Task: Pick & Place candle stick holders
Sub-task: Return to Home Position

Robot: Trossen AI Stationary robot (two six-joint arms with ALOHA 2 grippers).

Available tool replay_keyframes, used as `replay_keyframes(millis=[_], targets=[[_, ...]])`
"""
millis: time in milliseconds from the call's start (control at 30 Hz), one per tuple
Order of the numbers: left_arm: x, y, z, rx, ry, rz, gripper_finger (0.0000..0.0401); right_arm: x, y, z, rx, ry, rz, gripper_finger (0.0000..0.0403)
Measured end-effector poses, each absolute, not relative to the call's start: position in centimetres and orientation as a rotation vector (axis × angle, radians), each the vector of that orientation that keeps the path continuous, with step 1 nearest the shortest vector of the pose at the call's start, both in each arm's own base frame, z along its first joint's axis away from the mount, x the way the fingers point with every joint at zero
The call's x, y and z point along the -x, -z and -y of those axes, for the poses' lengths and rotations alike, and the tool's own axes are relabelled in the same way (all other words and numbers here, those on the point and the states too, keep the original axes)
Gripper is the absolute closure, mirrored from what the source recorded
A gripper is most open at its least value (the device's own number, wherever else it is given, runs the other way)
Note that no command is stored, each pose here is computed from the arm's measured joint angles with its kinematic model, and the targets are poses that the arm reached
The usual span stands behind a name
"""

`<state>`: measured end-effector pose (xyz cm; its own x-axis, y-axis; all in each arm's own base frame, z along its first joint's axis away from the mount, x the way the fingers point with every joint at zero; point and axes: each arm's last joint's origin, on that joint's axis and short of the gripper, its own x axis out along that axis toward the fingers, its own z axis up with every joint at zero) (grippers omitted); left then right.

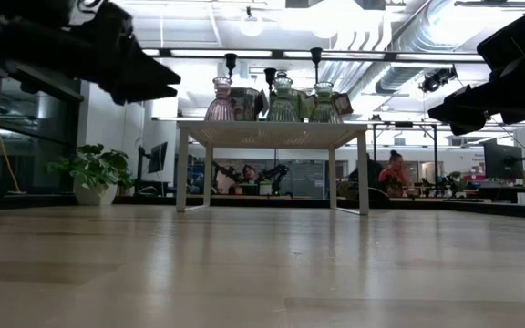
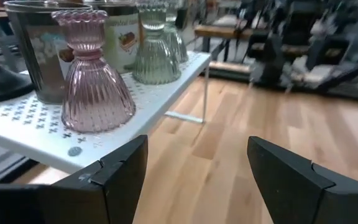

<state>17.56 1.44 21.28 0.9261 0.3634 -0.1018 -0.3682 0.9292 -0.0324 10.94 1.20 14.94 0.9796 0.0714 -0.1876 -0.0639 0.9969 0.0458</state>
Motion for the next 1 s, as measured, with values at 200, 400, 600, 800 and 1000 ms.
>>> replay_keyframes(millis=[200,400,600,800,1000], targets=[[-16.1,-19.9,-1.2,0.108,-0.285,-0.013,0.0132,-10.9,-14.9,-1.2,-0.04,-0.068,-0.19,0.0182],[-14.4,-18.8,-0.9,0.161,-0.21,0.08,0.0132,-10.9,-14.9,-1.2,-0.04,-0.068,-0.19,0.0182],[-13.0,-18.1,-0.8,0.153,-0.17,0.133,0.0132,-10.9,-15.0,-1.2,-0.04,-0.068,-0.19,0.0182],[-12.1,-18.6,-0.4,0.067,-0.042,0.167,0.0132,-10.9,-15.0,-1.2,-0.04,-0.068,-0.19,0.0182],[-11.1,-18.2,-0.2,0.004,0.016,0.128,0.0132,-10.9,-15.0,-1.2,-0.04,-0.068,-0.19,0.0182]])
